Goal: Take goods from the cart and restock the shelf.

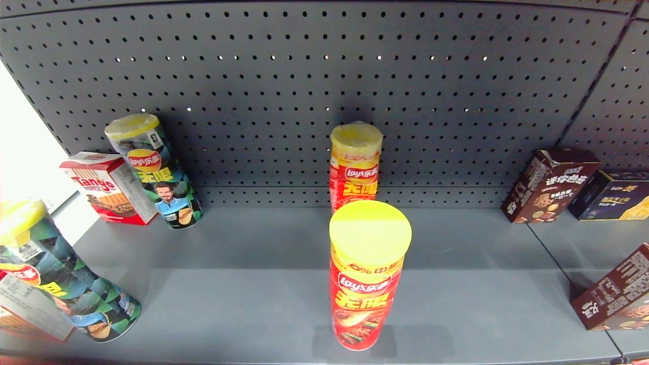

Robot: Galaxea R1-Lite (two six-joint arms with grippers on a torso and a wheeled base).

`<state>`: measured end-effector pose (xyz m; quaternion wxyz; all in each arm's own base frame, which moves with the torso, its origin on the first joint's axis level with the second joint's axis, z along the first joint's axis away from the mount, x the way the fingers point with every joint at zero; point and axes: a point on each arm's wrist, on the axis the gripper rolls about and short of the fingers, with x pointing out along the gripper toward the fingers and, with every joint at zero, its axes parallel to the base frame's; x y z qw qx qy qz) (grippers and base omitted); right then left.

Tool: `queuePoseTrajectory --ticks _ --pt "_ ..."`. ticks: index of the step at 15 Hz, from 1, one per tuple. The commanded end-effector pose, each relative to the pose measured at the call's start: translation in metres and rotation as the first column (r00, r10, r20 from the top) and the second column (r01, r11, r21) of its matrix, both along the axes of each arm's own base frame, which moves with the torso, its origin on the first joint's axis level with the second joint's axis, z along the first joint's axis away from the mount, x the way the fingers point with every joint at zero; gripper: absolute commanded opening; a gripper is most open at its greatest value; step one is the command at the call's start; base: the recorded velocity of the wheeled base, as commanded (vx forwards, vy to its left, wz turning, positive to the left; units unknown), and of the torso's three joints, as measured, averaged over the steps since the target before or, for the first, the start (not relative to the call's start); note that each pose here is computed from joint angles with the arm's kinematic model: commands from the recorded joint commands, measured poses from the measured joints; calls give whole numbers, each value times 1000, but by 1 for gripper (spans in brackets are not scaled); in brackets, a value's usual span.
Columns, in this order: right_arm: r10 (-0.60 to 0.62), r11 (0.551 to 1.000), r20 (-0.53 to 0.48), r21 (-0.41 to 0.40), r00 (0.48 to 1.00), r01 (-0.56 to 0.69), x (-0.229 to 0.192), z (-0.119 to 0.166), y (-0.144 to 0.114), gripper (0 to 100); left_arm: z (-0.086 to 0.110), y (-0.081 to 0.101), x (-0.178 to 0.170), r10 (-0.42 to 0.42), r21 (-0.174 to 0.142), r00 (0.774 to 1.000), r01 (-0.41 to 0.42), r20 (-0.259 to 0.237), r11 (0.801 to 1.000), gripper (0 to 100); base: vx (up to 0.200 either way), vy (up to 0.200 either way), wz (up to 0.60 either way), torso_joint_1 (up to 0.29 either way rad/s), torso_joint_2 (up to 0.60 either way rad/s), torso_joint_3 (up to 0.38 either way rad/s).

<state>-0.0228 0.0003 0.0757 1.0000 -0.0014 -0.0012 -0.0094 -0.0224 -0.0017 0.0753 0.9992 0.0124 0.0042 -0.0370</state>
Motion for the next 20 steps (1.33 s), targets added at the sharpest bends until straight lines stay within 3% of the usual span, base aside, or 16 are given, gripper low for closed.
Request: queuePoseTrajectory --ticks 1,20 --pt "0 1000 -1 0 1000 0 0 0 0 100 0 0 0 3 -1 1000 -3 0 1000 100 0 0 0 0 0 0" --pt "0 1000 -1 0 1000 0 0 0 0 100 0 0 0 3 -2 1000 -3 0 1000 100 -32 0 0 0 1 0"
